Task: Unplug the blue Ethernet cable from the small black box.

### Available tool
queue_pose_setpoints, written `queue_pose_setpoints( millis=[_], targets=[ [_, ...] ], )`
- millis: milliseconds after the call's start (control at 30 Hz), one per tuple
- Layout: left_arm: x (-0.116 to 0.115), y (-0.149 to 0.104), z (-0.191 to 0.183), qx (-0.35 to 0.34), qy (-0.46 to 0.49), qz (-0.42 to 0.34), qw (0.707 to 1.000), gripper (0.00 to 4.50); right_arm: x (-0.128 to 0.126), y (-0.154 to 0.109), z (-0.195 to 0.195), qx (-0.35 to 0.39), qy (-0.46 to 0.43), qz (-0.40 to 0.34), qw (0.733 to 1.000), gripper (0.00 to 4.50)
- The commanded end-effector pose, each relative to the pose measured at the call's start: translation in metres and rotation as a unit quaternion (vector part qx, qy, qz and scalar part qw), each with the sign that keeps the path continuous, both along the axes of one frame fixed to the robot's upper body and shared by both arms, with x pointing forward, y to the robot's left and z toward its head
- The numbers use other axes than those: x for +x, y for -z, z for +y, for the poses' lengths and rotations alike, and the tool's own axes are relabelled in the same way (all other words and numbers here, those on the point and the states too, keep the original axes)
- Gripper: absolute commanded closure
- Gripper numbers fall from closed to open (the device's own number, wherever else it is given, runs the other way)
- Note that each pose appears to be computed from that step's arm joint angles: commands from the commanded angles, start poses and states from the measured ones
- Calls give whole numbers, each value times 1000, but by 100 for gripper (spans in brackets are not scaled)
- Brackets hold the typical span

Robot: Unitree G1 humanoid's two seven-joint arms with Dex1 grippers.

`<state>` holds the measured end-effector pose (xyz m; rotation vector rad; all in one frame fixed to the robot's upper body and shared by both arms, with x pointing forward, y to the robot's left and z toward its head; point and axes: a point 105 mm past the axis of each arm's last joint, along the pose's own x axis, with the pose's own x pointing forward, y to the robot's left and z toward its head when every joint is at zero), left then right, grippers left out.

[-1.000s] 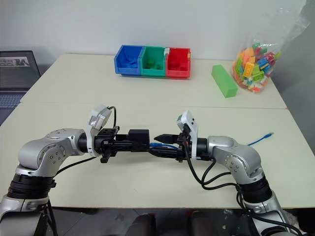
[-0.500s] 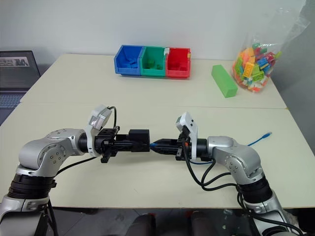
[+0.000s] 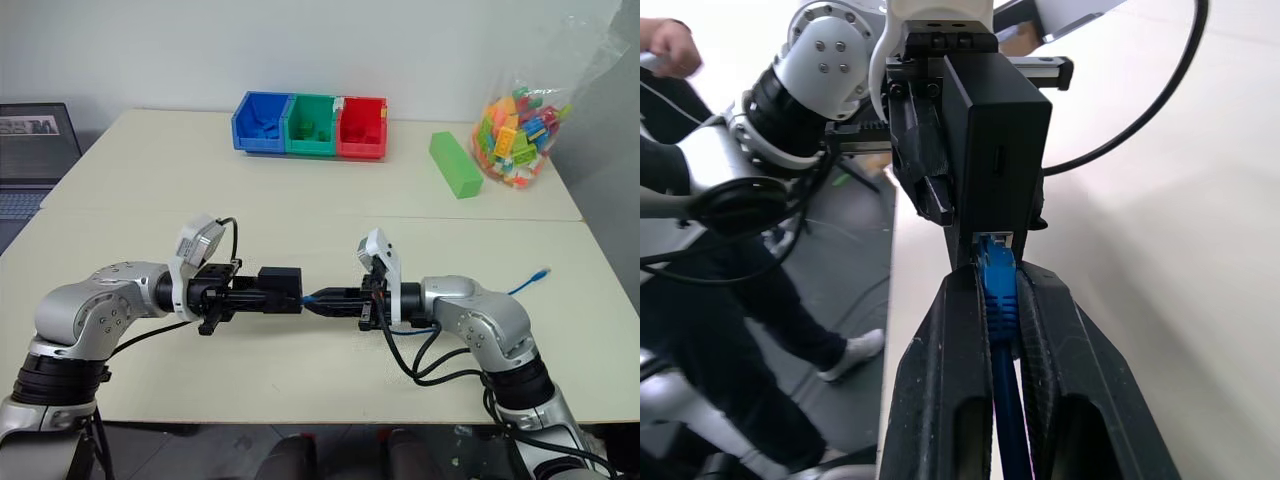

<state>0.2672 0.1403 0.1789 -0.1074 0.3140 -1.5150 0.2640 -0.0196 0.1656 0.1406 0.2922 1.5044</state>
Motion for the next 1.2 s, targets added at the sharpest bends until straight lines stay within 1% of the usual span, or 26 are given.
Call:
queue_pose_setpoints(
  millis=[33, 133, 233, 267, 333, 367, 400, 433, 467, 533, 600, 633, 700, 800, 867, 900, 933, 967, 1100, 1133, 1200],
  targets=[
    [-12, -4, 6, 17, 18, -5, 1000, 371, 13, -5, -24, -6, 26, 7, 1000, 442],
    [-13, -2, 12, 27, 9, -5, 1000, 371, 17, -1, -35, -20, 37, 10, 999, 442],
    [-8, -1, 17, 30, -15, -9, 999, 371, 21, 2, -45, -32, 52, 7, 998, 442],
    [-6, 0, 19, 32, -28, -12, 999, 371, 26, 3, -48, -33, 68, -1, 997, 442],
    [2, 1, 22, 29, -63, -20, 997, 371, 53, 3, -56, -34, 140, -32, 989, 442],
    [5, 0, 22, 24, -76, -22, 997, 371, 70, 6, -60, -47, 181, -64, 980, 442],
    [9, 1, 23, 26, -93, -30, 995, 371, 92, 9, -67, -65, 242, -105, 963, 442],
    [13, 2, 24, 24, -110, -36, 993, 371, 113, 11, -74, -83, 298, -136, 941, 442],
    [14, 4, 24, 28, -120, -40, 992, 371, 135, 13, -84, -112, 356, -174, 911, 442],
    [17, 7, 24, 34, -134, -47, 989, 371, 158, 16, -94, -140, 415, -212, 874, 442],
    [19, 10, 23, 36, -149, -58, 986, 371, 179, 19, -107, -155, 475, -220, 838, 442],
    [20, 11, 22, 36, -157, -63, 985, 371, 186, 21, -111, -162, 496, -220, 824, 442],
    [21, 11, 21, 35, -164, -68, 984, 371, 193, 24, -113, -168, 511, -222, 813, 442],
    [28, 9, 22, 32, -196, -92, 976, 371, 198, 32, -113, -173, 519, -204, 812, 442],
    [31, 10, 23, 31, -218, -107, 970, 371, 199, 34, -112, -166, 518, -189, 818, 373],
    [32, 10, 24, 31, -227, -113, 967, 371, 199, 34, -111, -158, 514, -183, 823, 365],
    [34, 11, 25, 30, -237, -118, 964, 371, 198, 32, -110, -153, 508, -185, 827, 324],
    [35, 11, 26, 29, -246, -122, 961, 371, 197, 30, -110, -148, 503, -188, 830, 298],
    [47, 11, 34, 24, -298, -134, 945, 371, 191, 10, -106, -139, 472, -249, 834, 208],
    [51, 10, 37, 22, -314, -140, 939, 371, 188, 4, -103, -134, 458, -263, 839, 188],
    [66, 7, 48, 21, -367, -164, 915, 371, 174, -8, -88, -116, 408, -287, 859, 137]
  ],
)
